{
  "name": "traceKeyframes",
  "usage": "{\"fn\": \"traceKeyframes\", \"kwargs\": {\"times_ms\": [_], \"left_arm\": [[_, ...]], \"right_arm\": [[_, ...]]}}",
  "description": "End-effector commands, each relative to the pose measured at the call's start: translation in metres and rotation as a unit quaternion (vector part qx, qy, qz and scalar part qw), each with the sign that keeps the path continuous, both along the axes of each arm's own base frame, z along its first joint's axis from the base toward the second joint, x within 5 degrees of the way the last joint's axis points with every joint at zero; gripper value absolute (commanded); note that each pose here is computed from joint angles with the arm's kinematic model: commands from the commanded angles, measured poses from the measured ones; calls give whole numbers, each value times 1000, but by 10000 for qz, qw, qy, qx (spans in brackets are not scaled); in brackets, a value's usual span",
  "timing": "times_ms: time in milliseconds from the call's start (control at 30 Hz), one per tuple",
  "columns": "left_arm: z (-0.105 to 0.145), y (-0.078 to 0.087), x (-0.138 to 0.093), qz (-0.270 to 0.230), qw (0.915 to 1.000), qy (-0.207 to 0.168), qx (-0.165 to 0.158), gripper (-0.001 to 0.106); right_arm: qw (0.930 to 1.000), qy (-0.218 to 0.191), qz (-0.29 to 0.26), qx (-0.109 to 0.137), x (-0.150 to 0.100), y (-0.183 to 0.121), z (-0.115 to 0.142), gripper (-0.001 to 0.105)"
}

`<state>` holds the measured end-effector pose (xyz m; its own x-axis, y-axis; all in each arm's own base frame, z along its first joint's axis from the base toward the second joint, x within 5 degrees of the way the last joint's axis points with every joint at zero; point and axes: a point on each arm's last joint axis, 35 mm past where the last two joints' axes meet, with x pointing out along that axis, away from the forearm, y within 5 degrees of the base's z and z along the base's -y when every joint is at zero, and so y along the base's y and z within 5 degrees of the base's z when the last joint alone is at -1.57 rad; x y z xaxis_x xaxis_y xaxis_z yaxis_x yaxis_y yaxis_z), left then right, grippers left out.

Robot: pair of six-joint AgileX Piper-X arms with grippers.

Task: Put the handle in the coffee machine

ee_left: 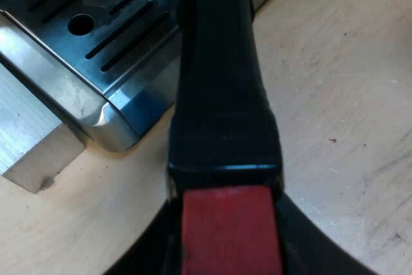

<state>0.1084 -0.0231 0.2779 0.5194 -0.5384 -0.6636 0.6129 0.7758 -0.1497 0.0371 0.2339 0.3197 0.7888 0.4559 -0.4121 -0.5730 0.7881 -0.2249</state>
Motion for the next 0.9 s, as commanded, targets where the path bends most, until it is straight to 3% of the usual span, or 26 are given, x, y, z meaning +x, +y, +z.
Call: {"fn": "traceKeyframes", "kwargs": {"times_ms": [33,900], "left_arm": [[9,-1,1,-139,9993,-305,-149,0],[9,-1,1,-139,9993,-312,-149,0]], "right_arm": [[9996,-168,-157,152,0,1,2,90],[9993,-233,-237,191,1,2,2,90]]}}
